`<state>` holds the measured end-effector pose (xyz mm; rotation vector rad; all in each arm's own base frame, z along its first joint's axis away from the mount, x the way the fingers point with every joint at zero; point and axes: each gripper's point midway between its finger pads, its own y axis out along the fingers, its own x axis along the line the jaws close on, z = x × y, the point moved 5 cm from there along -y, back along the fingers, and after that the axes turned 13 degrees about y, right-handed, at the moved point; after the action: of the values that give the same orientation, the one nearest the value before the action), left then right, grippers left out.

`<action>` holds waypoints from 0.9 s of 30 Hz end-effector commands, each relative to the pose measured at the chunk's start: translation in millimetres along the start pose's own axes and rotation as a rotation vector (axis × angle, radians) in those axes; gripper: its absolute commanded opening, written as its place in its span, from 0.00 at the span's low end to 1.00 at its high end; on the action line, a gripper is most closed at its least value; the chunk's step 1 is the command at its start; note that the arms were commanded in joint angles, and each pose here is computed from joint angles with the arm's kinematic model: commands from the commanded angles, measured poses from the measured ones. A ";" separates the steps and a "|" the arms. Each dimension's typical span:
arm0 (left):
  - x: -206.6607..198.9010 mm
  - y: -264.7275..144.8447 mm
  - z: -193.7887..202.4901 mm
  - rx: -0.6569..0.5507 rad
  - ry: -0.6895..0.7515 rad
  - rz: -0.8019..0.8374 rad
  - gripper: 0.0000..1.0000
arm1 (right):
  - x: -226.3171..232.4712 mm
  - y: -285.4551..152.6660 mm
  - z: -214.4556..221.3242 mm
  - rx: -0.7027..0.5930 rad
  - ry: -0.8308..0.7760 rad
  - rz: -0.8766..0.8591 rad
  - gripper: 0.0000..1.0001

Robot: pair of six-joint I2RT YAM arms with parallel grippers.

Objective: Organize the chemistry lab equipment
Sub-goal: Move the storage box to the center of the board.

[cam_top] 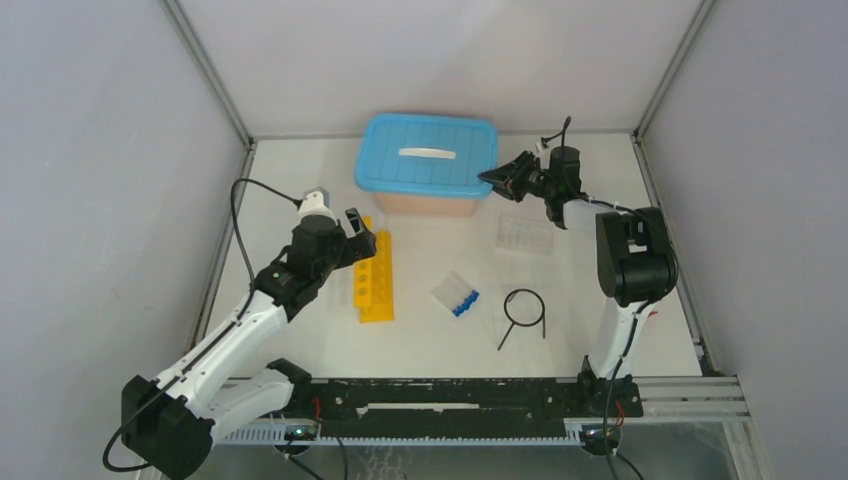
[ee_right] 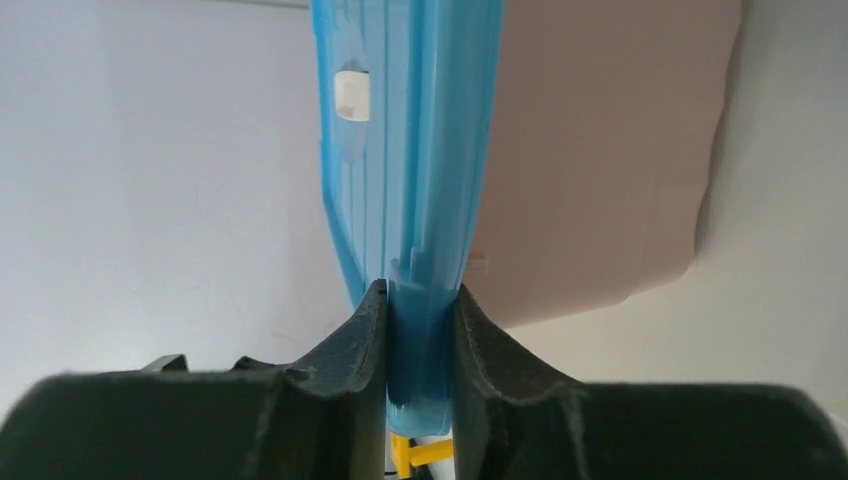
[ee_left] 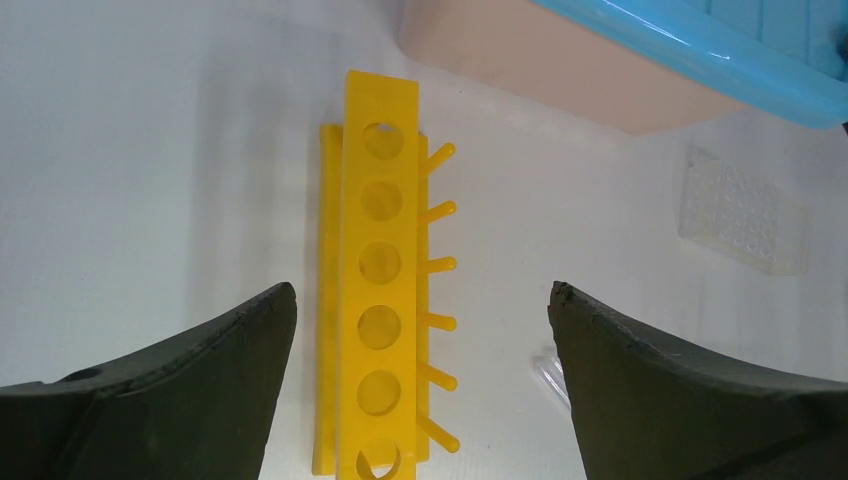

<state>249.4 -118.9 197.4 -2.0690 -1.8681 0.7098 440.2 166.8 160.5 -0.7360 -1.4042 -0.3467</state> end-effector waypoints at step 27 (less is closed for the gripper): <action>14.6 -10.2 26.3 0.011 0.044 -0.008 1.00 | -1.8 -70.7 20.9 0.057 -0.024 0.023 0.00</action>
<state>233.5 -106.8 191.8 -2.0659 -1.9004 0.6865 398.8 133.6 172.2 -0.6985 -1.3725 -0.3282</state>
